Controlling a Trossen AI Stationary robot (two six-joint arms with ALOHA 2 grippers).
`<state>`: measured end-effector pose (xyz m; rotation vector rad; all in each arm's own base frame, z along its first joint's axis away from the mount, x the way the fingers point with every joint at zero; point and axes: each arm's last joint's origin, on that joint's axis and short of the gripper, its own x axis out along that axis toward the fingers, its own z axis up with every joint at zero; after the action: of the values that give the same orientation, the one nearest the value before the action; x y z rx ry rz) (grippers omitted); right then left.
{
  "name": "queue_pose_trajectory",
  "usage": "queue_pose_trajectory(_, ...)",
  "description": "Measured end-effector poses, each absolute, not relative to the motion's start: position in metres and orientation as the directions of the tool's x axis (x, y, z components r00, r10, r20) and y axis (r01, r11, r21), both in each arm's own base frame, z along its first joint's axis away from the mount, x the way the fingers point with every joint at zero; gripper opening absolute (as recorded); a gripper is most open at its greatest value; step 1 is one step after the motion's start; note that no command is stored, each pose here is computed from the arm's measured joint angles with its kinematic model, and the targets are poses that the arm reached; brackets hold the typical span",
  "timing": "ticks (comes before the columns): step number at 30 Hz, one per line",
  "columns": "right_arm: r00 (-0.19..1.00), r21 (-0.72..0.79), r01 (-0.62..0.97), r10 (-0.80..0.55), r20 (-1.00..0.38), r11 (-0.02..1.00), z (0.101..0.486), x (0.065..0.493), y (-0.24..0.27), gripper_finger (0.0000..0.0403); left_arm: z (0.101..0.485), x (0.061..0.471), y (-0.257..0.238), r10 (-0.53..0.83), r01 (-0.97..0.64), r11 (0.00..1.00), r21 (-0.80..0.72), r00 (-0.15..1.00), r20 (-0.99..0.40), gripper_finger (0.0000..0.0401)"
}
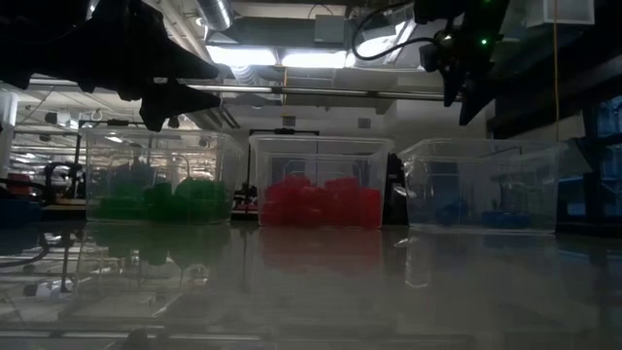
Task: Sort blocks
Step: Put the blue game piece into the right transparent bin
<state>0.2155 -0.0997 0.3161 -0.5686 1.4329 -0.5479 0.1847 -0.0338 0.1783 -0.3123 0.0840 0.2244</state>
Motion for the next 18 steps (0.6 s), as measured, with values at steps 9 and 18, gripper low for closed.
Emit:
queue_pose_trajectory(9, 0.222, -0.561, -0.053, -0.538, -0.813, 0.826, 0.321, 0.219, -0.064, 0.0377, 0.178, 0.185, -0.034, 0.207, -0.233, 0.936, -0.264, 0.971, -0.123, 0.0235)
queue_pose_trajectory(18, 0.476, -0.539, -0.213, -0.395, -0.786, 0.815, 0.308, 0.237, 0.021, 0.0376, 0.183, 0.187, -0.026, 0.246, -0.258, 0.937, -0.234, 0.966, -0.08, 0.0235)
